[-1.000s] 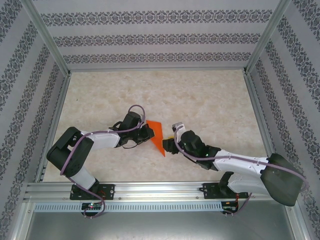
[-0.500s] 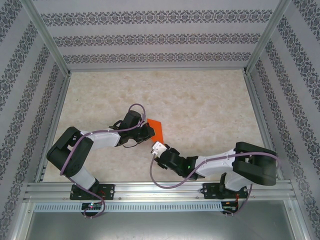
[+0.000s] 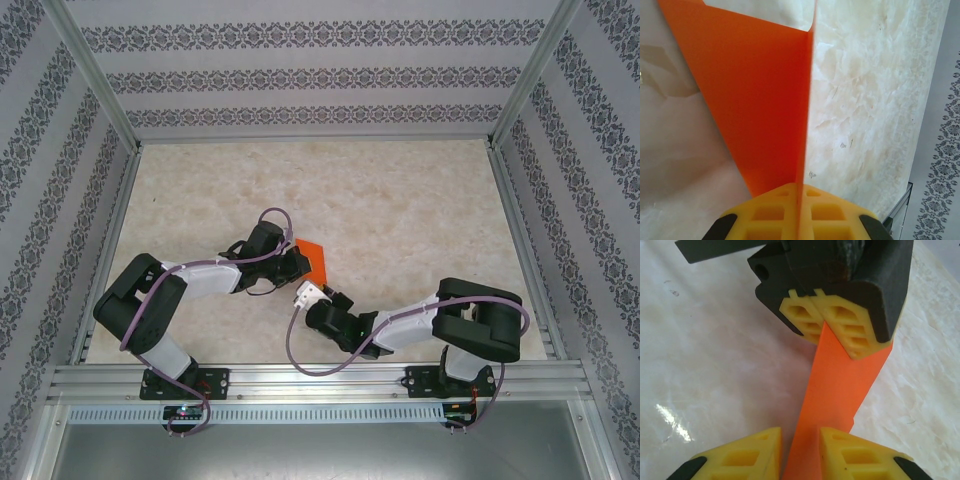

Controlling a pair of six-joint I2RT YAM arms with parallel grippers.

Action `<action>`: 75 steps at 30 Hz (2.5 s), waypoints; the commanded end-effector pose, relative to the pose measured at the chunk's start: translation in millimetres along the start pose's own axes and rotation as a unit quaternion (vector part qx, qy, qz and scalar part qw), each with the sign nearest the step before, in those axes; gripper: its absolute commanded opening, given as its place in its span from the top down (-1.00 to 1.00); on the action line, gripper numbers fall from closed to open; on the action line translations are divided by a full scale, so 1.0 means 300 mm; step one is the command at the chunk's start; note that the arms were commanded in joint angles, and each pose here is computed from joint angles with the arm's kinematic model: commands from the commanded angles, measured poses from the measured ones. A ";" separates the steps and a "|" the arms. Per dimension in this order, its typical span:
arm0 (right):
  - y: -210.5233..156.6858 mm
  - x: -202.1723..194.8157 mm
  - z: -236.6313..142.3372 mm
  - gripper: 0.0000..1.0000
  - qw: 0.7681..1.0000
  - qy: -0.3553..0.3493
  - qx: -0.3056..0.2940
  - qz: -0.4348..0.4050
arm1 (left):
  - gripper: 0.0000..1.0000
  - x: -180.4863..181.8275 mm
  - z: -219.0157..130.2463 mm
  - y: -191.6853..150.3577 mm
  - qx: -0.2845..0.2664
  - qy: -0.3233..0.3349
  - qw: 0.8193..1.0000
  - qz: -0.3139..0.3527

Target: Fold a paper plane with a square sheet of paper (pick it up from the middle)

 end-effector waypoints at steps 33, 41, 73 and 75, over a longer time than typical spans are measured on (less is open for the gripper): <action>0.031 -0.035 0.004 1.00 0.968 0.080 -0.066 0.229 | -0.08 -0.055 -0.173 0.012 -0.085 0.033 0.995 0.047; 0.015 -0.017 0.019 1.00 0.969 0.087 -0.064 0.222 | -0.35 -0.022 -0.159 0.001 -0.073 0.049 0.996 0.029; -0.008 0.004 -0.008 0.67 0.998 0.013 -0.011 0.067 | 0.86 -0.026 -0.057 0.002 -0.020 0.042 0.999 0.012; -0.006 0.005 -0.011 0.65 0.998 0.007 -0.005 0.056 | 0.88 -0.028 -0.060 0.002 -0.020 0.041 0.999 0.012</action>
Point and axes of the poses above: each hand's point on the last joint's axis, 136 mm out from that joint toward the fingers, its own z axis out along the fingers, its own x axis along the line the jaws close on, y = z × x, the point moved 4 cm from there along -z, back along the fingers, and after that the axes turned 4 degrees about -z, right-handed, at the moved point
